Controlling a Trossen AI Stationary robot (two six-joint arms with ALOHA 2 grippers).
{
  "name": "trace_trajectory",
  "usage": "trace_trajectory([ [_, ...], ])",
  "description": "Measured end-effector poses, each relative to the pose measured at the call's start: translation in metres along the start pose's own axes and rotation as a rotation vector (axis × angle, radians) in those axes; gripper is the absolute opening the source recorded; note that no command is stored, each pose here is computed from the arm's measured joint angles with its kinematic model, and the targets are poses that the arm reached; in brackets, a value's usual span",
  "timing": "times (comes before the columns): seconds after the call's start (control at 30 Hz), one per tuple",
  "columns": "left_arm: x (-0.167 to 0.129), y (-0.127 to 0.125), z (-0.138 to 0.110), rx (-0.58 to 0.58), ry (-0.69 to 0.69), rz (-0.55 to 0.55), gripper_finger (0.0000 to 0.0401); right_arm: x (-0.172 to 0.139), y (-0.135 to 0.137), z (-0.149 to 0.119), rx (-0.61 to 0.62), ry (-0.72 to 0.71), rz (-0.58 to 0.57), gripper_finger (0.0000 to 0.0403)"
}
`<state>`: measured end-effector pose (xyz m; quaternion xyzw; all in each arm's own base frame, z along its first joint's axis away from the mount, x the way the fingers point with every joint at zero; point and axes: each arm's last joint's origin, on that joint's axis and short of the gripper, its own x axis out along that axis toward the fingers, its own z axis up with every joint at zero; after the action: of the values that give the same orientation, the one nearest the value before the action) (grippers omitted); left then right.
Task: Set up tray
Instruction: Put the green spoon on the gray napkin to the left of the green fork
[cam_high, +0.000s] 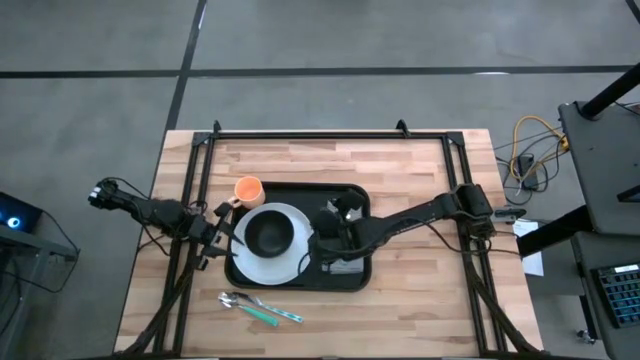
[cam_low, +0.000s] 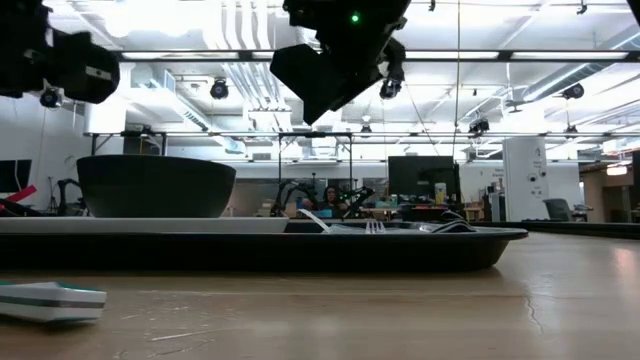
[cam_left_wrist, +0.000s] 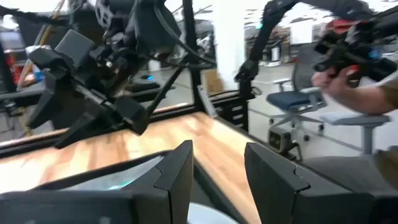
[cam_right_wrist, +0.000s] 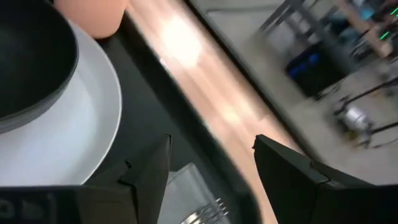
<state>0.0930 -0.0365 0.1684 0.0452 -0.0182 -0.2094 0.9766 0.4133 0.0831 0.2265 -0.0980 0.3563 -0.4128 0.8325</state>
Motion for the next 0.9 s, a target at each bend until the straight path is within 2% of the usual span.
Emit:
trace_trajectory([
  [0.13, 0.000, 0.000, 0.001, 0.024, -0.014, -0.008, 0.0126, -0.007, 0.003, -0.010, -0.054, -0.062, -0.079, 0.0219],
  [0.27, 0.000, 0.000, 0.003, 0.051, -0.024, -0.006, 0.0126, -0.008, -0.003, -0.019, -0.083, -0.072, -0.034, 0.0219],
  [0.4, 0.000, 0.000, 0.006, 0.072, -0.057, -0.003, 0.0126, -0.013, -0.016, -0.026, -0.061, -0.164, 0.150, 0.0219],
  [0.57, 0.000, 0.000, 0.007, 0.073, -0.066, -0.001, 0.0126, -0.020, -0.055, -0.045, -0.001, -0.417, 0.469, 0.0219],
  [0.67, 0.000, 0.000, 0.006, 0.073, -0.065, -0.001, 0.0126, -0.018, -0.082, -0.064, 0.086, -0.521, 0.570, 0.0219],
  [0.8, 0.000, 0.000, 0.006, 0.073, -0.064, -0.001, 0.0126, -0.017, -0.112, -0.086, 0.120, -0.618, 0.745, 0.0219],
  [0.9, 0.000, 0.000, 0.006, 0.073, -0.061, -0.003, 0.0126, -0.019, -0.130, -0.105, 0.155, -0.692, 0.770, 0.0219],
])
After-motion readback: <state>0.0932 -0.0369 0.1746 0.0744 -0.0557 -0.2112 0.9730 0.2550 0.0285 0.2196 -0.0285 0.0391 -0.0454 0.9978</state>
